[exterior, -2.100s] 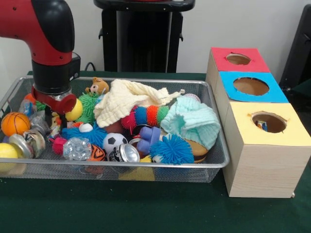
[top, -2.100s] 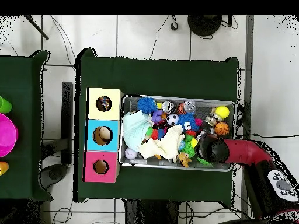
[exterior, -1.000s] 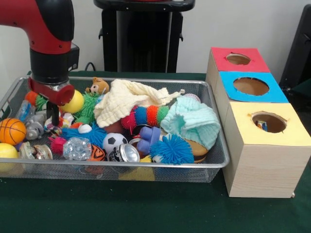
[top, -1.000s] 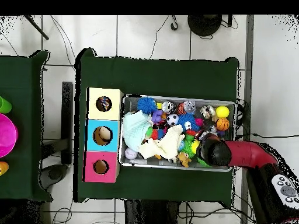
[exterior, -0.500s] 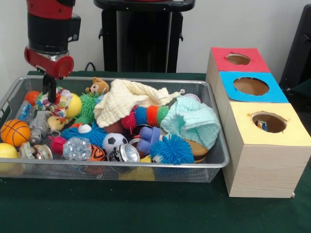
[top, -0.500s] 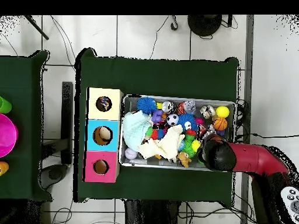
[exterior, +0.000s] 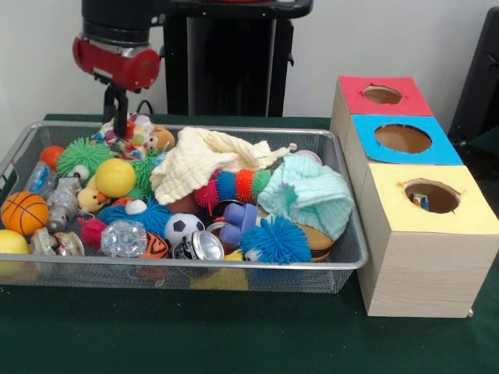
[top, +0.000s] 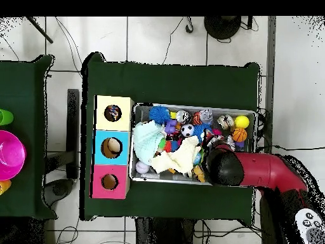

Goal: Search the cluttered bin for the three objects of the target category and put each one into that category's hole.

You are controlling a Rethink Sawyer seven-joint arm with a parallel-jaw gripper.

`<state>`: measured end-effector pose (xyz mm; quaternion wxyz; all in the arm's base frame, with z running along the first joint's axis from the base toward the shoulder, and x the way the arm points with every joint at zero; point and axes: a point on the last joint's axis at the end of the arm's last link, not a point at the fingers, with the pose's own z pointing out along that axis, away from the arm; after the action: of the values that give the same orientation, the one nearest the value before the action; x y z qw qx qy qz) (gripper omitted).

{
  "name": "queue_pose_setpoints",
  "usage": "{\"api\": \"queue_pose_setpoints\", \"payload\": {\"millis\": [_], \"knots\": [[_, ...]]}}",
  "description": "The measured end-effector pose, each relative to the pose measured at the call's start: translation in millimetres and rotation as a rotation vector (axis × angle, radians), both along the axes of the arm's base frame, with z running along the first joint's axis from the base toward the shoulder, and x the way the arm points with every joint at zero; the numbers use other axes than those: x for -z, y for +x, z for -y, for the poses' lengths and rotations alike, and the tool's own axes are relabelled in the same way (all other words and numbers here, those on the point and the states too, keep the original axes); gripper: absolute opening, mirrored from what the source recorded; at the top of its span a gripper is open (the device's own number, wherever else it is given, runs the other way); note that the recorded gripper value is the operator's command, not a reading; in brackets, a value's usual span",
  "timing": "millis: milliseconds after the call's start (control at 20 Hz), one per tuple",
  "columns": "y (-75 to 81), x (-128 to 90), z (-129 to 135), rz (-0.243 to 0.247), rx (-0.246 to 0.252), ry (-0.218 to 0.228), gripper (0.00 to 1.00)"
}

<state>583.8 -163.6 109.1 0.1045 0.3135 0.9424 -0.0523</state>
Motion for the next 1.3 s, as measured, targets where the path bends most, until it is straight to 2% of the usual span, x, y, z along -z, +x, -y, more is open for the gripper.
{"api": "queue_pose_setpoints", "payload": {"millis": [200,250,400,550,900,1300], "knots": [[9.4,-15.5,-23.9,0.014,0.002,0.016,0.0],[14.5,-23.2,-37.4,0.023,0.002,0.026,0.0],[19.1,-29.8,-51.8,0.031,0.003,0.039,0.0],[25.0,-36.7,-77.1,0.037,0.003,0.061,0.0],[34.8,-43.4,-125.7,0.038,0.0,0.101,0.0],[38.1,-42.2,-161.3,0.032,0.023,0.138,0.0]]}}
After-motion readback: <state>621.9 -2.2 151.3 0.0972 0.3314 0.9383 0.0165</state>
